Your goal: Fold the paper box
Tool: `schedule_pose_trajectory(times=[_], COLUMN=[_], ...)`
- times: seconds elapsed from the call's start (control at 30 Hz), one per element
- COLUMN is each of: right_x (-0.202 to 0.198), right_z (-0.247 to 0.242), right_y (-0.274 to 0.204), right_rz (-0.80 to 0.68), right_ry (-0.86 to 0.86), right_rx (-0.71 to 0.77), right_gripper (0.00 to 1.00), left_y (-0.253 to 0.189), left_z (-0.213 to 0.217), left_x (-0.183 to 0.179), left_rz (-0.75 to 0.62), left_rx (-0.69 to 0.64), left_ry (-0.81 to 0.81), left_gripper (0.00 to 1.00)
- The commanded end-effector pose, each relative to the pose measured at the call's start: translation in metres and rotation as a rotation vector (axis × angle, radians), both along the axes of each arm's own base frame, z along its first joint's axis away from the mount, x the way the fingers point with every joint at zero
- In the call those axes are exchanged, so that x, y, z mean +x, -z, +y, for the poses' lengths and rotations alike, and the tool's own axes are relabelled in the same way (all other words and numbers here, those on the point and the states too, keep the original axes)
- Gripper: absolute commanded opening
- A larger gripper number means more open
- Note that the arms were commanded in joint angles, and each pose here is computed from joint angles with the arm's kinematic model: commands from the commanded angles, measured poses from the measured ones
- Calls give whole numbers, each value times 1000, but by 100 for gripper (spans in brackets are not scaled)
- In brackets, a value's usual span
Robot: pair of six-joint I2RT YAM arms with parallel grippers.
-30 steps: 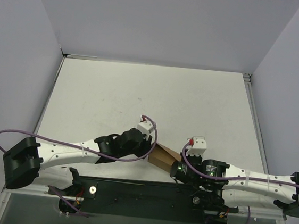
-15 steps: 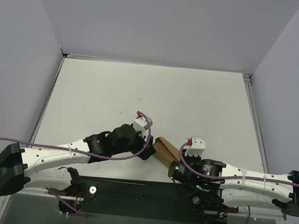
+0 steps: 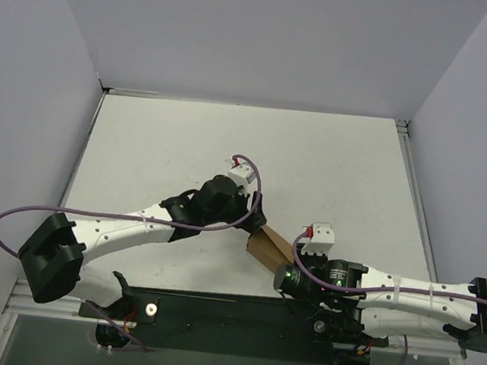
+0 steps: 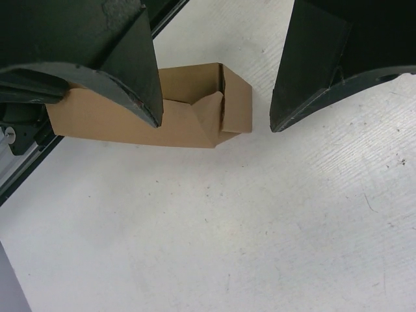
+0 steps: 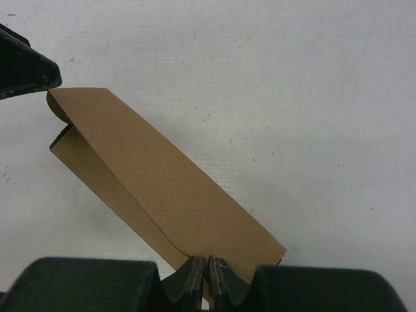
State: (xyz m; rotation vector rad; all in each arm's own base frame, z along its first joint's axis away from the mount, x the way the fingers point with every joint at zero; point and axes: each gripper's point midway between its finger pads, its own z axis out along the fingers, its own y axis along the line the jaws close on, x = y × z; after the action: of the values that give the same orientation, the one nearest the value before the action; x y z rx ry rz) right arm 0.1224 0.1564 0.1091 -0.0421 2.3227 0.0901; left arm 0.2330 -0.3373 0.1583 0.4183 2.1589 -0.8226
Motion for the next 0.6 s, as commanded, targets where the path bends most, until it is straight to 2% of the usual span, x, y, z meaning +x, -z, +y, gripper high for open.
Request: schedule_pose_trajectory(times=[0.0, 0.23, 0.37, 0.43, 0.57], right_x=[-10, -10, -10, -10, -10], right_z=[-27, -29, -30, -30, -31], right_y=[18, 19, 19, 18, 18], right_rz=[52, 50, 49, 47, 42], right_ry=[5, 9, 10, 12, 17], right_rx=[-123, -123, -127, -122, -116], right_gripper=[9, 10, 10, 10, 10], left_y=[-23, 7, 24, 35, 51], left_z=[-18, -18, -11, -6, 2], left_x=[19, 10, 2, -3, -12], left_rz=[-29, 34, 70, 89, 126], left_rx=[-98, -84, -78, -67, -60], left_ry=[-2, 25, 21, 19, 12], left_gripper=[76, 72, 62, 54, 49])
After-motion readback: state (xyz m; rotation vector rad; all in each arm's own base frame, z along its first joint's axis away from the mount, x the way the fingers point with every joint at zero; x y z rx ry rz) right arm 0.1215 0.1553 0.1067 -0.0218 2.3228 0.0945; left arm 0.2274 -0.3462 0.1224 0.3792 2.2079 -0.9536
